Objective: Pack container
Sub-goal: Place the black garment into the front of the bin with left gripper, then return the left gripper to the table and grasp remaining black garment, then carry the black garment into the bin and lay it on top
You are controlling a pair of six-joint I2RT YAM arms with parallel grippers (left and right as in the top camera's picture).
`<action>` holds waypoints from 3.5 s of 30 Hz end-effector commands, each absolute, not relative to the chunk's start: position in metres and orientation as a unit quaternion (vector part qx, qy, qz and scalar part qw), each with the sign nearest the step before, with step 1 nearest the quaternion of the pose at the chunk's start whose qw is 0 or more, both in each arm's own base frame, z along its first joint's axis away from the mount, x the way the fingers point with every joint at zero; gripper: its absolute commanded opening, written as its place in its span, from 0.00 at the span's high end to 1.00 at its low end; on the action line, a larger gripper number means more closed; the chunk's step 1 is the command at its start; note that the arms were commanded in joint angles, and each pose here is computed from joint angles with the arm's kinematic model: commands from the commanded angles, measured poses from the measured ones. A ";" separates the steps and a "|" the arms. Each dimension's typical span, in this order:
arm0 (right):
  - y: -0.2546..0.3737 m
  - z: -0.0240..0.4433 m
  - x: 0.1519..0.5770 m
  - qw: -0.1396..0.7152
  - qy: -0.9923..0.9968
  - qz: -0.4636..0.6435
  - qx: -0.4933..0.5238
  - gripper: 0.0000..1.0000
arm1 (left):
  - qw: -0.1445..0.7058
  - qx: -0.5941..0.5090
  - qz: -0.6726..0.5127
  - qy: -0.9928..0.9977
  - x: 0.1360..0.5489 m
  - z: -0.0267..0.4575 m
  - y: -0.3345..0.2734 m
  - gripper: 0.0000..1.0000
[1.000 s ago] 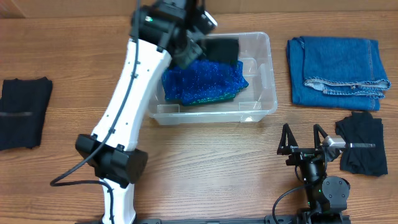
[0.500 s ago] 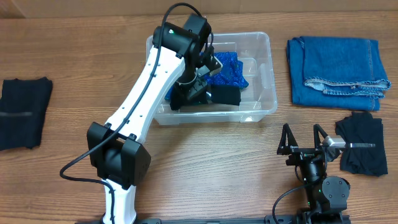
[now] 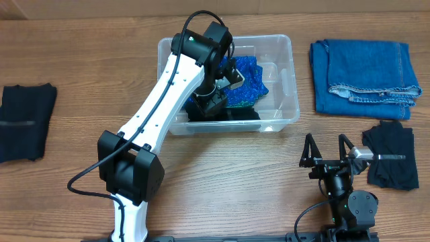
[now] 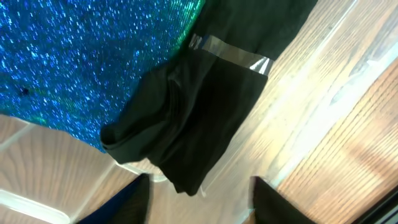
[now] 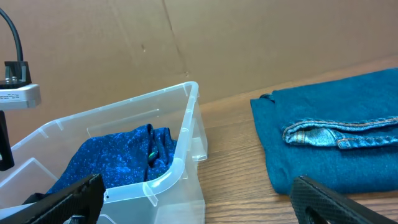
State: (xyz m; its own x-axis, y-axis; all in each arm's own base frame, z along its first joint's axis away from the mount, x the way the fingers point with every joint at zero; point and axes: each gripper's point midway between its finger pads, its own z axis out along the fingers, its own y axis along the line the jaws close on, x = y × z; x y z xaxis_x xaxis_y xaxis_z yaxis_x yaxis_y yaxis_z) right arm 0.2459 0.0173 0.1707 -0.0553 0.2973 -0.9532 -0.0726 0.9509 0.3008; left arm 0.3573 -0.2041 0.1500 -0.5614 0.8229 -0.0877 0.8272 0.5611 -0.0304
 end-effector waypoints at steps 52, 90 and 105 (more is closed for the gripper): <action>0.014 0.170 0.246 0.687 0.711 0.128 0.081 0.00 | -0.051 -0.144 0.318 0.936 0.403 0.032 0.301 0.06; 0.014 0.170 0.246 0.687 0.711 0.128 0.081 0.00 | 0.227 0.041 0.188 0.955 0.546 0.207 0.141 0.96; 0.014 0.170 0.246 0.687 0.711 0.128 0.081 0.00 | 0.444 0.324 0.189 0.814 0.524 0.396 -0.058 0.96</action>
State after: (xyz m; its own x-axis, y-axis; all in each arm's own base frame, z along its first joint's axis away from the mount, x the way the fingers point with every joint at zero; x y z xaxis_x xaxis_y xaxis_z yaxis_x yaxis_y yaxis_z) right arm 0.2459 0.0173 0.1708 -0.0549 0.2977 -0.9531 -0.0727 0.9508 0.3011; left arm 0.5523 -0.0046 0.3260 -0.6180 0.5465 -0.5652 0.2702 0.8228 0.5001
